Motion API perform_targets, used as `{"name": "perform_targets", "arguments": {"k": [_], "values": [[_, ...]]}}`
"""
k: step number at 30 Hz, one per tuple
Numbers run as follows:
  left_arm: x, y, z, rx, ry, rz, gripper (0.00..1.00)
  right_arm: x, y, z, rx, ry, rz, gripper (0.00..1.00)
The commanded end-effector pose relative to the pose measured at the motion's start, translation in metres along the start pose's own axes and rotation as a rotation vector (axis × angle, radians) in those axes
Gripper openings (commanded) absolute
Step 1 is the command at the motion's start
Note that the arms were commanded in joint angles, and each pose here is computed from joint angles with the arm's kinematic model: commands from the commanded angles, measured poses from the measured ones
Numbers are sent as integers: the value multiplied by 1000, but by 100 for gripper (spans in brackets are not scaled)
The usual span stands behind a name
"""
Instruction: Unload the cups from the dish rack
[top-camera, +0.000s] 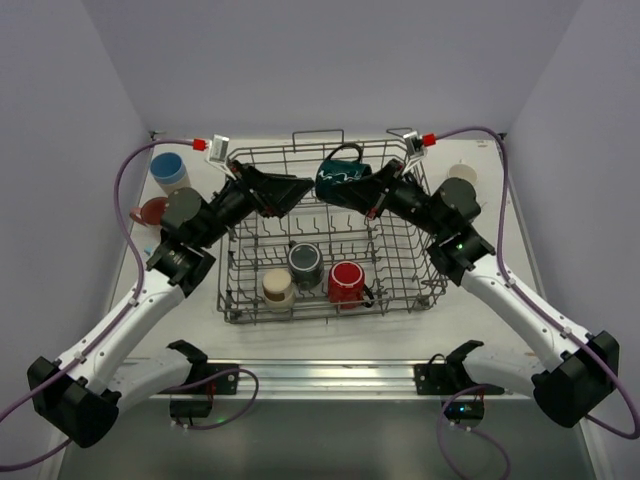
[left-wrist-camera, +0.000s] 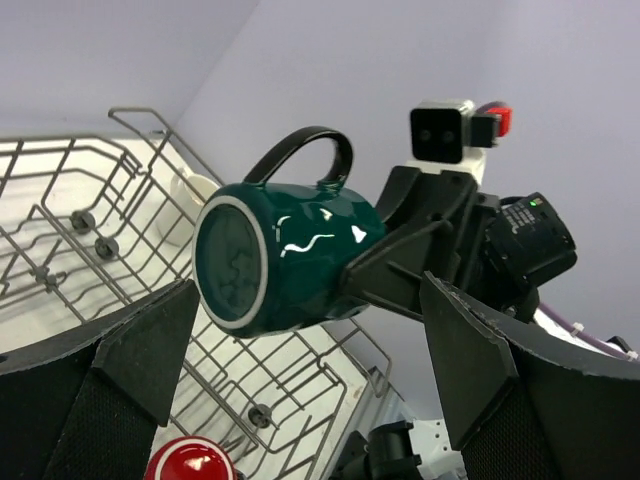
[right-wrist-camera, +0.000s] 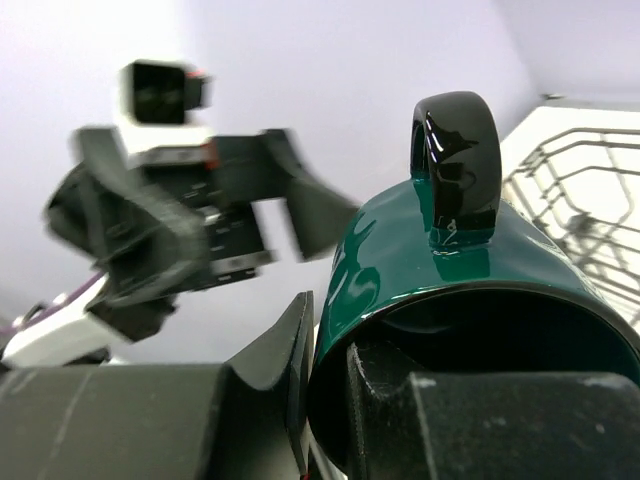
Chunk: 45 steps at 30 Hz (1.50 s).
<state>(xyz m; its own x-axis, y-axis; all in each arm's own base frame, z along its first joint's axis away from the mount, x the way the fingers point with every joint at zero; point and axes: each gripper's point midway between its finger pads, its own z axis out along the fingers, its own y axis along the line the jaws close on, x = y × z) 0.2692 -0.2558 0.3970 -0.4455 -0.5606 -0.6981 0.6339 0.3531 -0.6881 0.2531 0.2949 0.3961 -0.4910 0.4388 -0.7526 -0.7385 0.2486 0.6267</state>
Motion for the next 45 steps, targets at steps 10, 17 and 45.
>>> {"name": "perform_targets", "arguments": {"k": [10,17,45], "values": [[-34,-12,-14,-42,-85,242,100,-56,23,-18,44,-103,-149,0],[-20,13,-52,-207,32,420,100,-103,-54,-84,500,-163,-277,0],[55,69,-136,-298,181,569,100,-58,-374,-303,1574,53,68,0]]}}
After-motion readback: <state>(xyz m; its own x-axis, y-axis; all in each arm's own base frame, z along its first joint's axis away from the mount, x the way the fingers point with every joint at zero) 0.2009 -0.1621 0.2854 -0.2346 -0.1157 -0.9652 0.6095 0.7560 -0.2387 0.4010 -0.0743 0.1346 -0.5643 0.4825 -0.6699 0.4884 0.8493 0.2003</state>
